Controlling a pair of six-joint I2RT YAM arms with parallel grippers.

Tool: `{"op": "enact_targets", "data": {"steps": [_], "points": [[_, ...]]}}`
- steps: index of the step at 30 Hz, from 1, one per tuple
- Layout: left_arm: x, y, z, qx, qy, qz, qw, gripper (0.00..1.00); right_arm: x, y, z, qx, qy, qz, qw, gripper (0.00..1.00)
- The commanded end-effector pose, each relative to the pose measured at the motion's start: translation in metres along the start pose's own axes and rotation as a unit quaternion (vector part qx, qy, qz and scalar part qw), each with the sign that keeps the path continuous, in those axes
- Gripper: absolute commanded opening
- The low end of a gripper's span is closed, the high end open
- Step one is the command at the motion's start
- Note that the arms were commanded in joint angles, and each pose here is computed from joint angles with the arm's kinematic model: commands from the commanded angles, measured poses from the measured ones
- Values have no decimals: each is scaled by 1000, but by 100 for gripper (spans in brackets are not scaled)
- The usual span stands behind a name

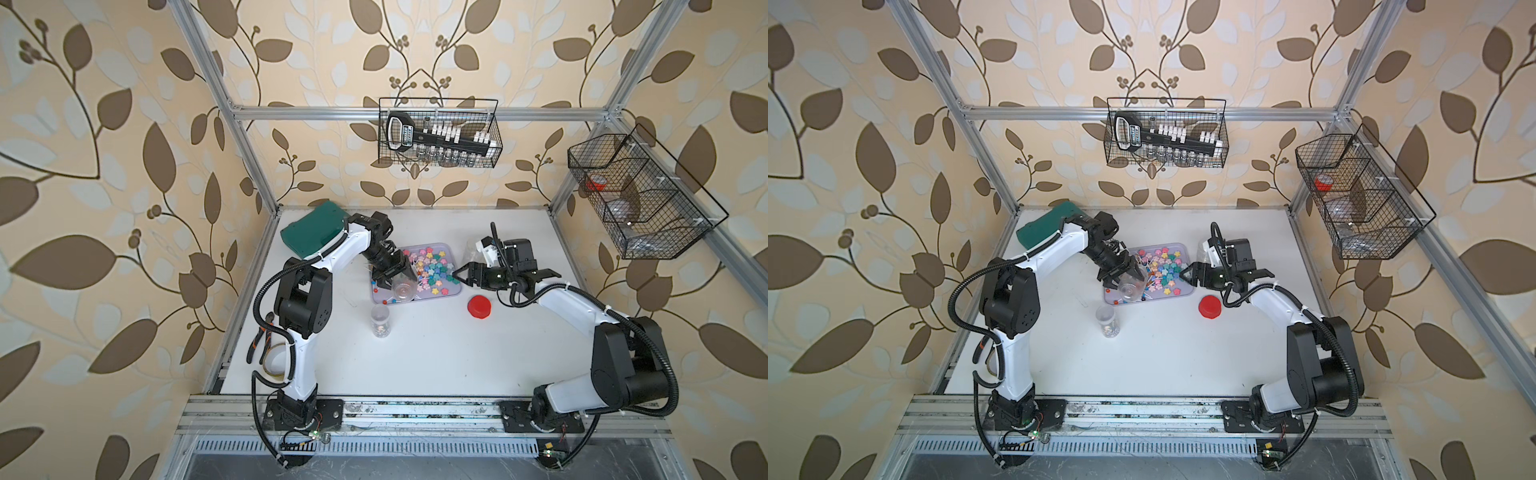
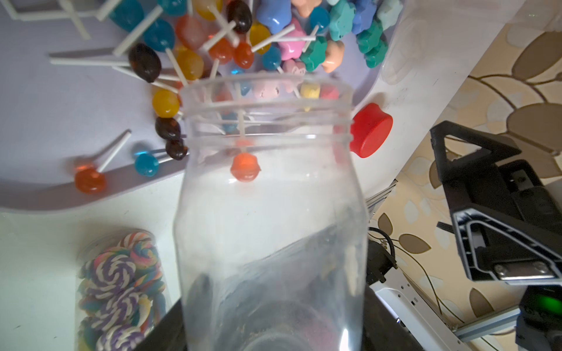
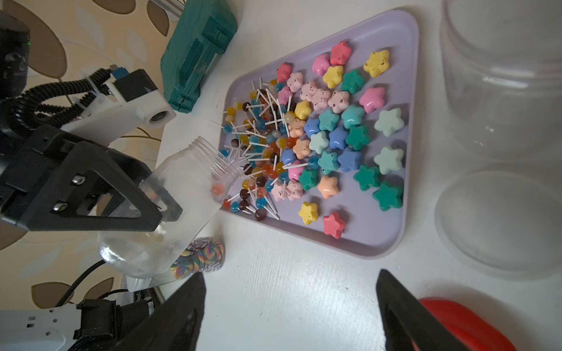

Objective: Pour the candies out of the jar
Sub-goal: 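Pour the candies out of the jar onto the tray.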

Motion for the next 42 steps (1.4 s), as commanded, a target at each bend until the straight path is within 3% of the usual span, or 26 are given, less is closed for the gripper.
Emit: {"op": "enact_targets", "data": {"steps": [1,5,13,20,25,36,42], "points": [[-20,2,-10,-5,7,-17,1000,37,2,4,-3,-1,-11,5,1000,84],[-27,0,-19,-2,12,-25,1000,37,0,4,-3,-1,-12,2,1000,84],[-14,9,3,-27,7,-13,1000,37,-1,4,-2,-2,-13,1,1000,84],[-34,8,-15,7,-23,-39,999,37,-2,4,-2,-3,-14,0,1000,84],[-20,12,3,8,-52,-34,998,37,-3,3,-3,-2,-14,0,1000,84],[-47,26,-9,156,-57,-116,979,37,-24,-17,26,-48,-74,-19,996,81],[-61,22,-16,258,-64,-188,945,37,-44,-49,48,-50,-84,-47,994,79]]}}
Point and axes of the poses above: each gripper's point midway between its finger pads, its own x axis out along the fingers, its own z axis along the line the jaws close on, y = z × x, the point moved 7 cm from there along -x, back along the fingers, and after that the axes turned 8 degrees about -x, right-handed, at the moved point
